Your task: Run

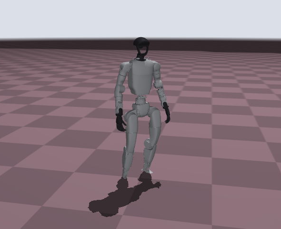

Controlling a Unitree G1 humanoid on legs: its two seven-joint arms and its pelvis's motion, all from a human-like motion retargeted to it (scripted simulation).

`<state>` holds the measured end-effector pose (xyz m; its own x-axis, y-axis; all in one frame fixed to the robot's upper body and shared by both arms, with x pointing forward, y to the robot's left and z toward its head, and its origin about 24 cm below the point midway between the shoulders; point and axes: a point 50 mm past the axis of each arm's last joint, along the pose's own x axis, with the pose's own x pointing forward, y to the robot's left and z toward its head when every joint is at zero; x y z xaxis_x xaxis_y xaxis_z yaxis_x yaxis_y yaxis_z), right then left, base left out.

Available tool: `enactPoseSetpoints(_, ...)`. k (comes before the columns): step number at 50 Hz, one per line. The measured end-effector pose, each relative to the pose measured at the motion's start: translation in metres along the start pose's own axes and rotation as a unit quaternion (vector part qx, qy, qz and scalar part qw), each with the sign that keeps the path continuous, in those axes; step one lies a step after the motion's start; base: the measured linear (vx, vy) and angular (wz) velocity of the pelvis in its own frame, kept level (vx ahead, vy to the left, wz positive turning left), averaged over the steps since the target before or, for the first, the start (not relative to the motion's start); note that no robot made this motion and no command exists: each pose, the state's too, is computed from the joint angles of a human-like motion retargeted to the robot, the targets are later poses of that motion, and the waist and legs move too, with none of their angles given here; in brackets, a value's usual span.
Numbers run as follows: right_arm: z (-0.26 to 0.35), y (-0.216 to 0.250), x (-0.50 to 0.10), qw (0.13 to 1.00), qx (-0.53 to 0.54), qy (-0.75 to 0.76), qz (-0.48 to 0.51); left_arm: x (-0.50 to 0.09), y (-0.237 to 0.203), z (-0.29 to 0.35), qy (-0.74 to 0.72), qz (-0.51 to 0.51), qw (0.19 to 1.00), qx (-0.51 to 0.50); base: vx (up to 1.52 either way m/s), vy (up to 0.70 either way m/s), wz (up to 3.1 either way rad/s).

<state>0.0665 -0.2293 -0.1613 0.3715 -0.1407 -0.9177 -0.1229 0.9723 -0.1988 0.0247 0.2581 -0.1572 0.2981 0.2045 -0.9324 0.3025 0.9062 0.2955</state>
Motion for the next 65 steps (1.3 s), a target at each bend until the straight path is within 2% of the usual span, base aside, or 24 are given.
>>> enactPoseSetpoints(2, 0.012, -0.013, 0.002, 1.000, 0.002, -0.013, -0.010, 0.004, 0.019, 0.018, -0.026, 0.016, 1.000, 0.001, 0.13, 0.03, 0.23)
enactPoseSetpoints(5, 0.011, -0.012, 0.003, 1.000, 0.015, -0.009, -0.003, 0.007, 0.017, 0.040, -0.062, 0.009, 0.998, -0.007, 0.08, 0.04, 0.24)
enactPoseSetpoints(10, 0.029, 0.012, 0.006, 0.998, 0.019, -0.045, 0.035, 0.007, 0.002, 0.076, -0.135, -0.012, 0.990, -0.023, 0.10, 0.09, 0.40)
enactPoseSetpoints(13, 0.063, 0.030, 0.006, 0.992, 0.011, -0.109, 0.068, 0.005, -0.008, 0.089, -0.165, -0.027, 0.985, -0.032, 0.16, 0.17, 0.72)
enactPoseSetpoints(20, 0.189, 0.071, -0.034, 0.922, 0.015, -0.357, 0.149, 0.001, -0.025, 0.065, -0.139, -0.052, 0.986, -0.074, 0.34, 0.29, 0.76)
enactPoseSetpoints(24, 0.216, 0.074, -0.064, 0.884, 0.051, -0.435, 0.162, -0.008, -0.021, 0.043, -0.133, -0.035, 0.983, -0.120, 0.56, 0.44, 1.34)
enactPoseSetpoints(28, 0.171, 0.061, -0.046, 0.920, 0.088, -0.366, 0.109, -0.015, -0.007, 0.058, -0.180, 0.015, 0.971, -0.155, 0.68, 0.46, 2.17)
enactPoseSetpoints(31, 0.100, 0.045, -0.019, 0.965, 0.098, -0.239, 0.046, -0.026, 0.022, 0.118, -0.289, 0.087, 0.935, -0.186, 0.86, 0.37, 2.65)
enactPoseSetpoints(35, -0.008, 0.022, -0.019, 0.995, 0.071, -0.074, 0.010, -0.083, 0.067, 0.215, -0.494, 0.141, 0.825, -0.233, 1.11, 0.17, 1.49)
enactPoseSetpoints(37, -0.045, 0.014, -0.030, 0.998, 0.064, -0.026, 0.015, -0.120, 0.073, 0.242, -0.581, 0.123, 0.769, -0.238, 1.27, 0.03, 0.72)
enactPoseSetpoints(40, -0.077, 0.009, -0.046, 0.998, 0.061, 0.014, 0.020, -0.151, 0.058, 0.258, -0.650, 0.062, 0.724, -0.222, 1.28, -0.01, 0.38)
enactPoseSetpoints(45, -0.082, -0.006, -0.054, 0.995, 0.095, 0.010, -0.026, -0.140, 0.018, 0.249, -0.626, -0.053, 0.756, -0.184, 1.23, -0.03, 0.02)
enactPoseSetpoints(49, -0.028, -0.051, -0.037, 0.989, 0.065, -0.064, -0.121, -0.082, 0.012, 0.200, -0.475, -0.029, 0.866, -0.157, 1.27, -0.14, -0.20)
enactPoseSetpoints(52, 0.082, -0.067, -0.026, 0.959, 0.041, -0.223, -0.169, -0.040, 0.012, 0.151, -0.340, 0.023, 0.929, -0.145, 1.28, -0.12, -0.85)
enactPoseSetpoints(55, 0.201, -0.038, -0.072, 0.880, 0.077, -0.459, -0.094, -0.035, 0.013, 0.116, -0.296, 0.023, 0.946, -0.131, 1.33, -0.01, -1.17)
enactPoseSetpoints(57, 0.240, -0.017, -0.122, 0.811, 0.092, -0.577, -0.007, -0.044, 0.015, 0.094, -0.292, 0.006, 0.948, -0.125, 1.37, 0.05, -1.33)
enactPoseSetpoints(61, 0.259, 0.012, -0.193, 0.710, 0.054, -0.691, 0.124, -0.054, 0.015, 0.057, -0.262, -0.016, 0.956, -0.132, 1.31, 0.02, -1.41)
enactPoseSetpoints(65, 0.256, 0.022, -0.207, 0.691, 0.025, -0.702, 0.171, -0.054, 0.022, 0.041, -0.230, -0.003, 0.966, -0.121, 1.22, -0.01, -1.69)
